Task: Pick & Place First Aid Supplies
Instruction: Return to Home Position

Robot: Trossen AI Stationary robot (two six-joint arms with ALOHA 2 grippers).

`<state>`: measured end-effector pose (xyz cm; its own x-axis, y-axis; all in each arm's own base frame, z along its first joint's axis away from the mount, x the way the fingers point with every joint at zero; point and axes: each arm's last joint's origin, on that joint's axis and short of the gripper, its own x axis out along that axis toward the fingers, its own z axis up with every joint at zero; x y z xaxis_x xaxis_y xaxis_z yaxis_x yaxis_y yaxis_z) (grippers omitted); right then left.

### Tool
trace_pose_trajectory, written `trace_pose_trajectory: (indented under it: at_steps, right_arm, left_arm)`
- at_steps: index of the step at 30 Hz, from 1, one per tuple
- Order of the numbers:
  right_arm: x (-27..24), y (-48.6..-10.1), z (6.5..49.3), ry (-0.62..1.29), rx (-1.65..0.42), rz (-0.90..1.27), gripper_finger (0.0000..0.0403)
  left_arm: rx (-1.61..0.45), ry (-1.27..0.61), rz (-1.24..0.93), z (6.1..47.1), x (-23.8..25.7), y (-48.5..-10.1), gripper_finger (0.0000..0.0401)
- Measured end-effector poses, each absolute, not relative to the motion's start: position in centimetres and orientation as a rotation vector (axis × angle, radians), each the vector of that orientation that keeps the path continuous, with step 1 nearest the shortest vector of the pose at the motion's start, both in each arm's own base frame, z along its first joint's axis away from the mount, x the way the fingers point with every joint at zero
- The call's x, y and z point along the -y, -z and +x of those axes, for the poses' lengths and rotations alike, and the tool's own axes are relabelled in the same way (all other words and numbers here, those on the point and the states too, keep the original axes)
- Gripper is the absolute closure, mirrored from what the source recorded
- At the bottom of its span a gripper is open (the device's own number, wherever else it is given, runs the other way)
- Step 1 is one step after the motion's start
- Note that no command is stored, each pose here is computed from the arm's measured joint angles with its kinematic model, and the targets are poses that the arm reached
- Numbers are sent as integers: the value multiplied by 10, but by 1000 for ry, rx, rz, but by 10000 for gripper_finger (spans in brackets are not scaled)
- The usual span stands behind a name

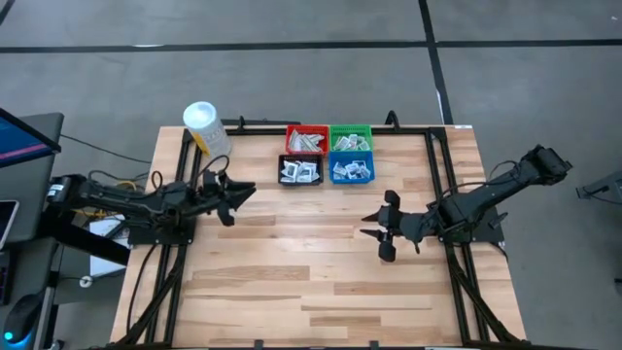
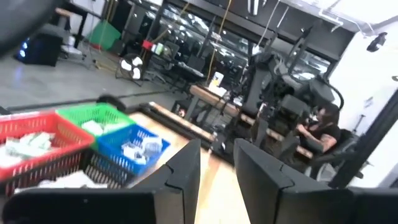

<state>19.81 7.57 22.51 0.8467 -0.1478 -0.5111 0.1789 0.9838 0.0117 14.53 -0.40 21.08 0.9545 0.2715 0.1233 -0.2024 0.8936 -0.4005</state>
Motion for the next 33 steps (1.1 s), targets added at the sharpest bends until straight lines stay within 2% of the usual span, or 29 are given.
trace_pose_trajectory:
  at_steps: [8, 16, 20, 23, 27, 33]
  right_arm:
    - [-77, -225, 198, 136, -546, 68, 257]
    - [-77, -226, 198, 149, -539, 140, 262]
    - [-76, -248, 193, 55, -477, 151, 261]
    - [-72, -274, 178, -68, -378, 130, 258]
    - [-58, -300, 141, -125, -217, 108, 257]
    - [-36, -296, 89, -156, -100, 121, 262]
  left_arm:
    - [116, -245, -465, 130, 4, -171, 302]
    - [66, -255, -445, 130, 4, -167, 302]
    - [48, -257, -446, 130, 4, -165, 302]
    - [36, -256, -446, 130, 4, -164, 302]
    - [34, -257, -452, 130, 4, -163, 302]
    - [34, -257, -453, 130, 4, -163, 302]
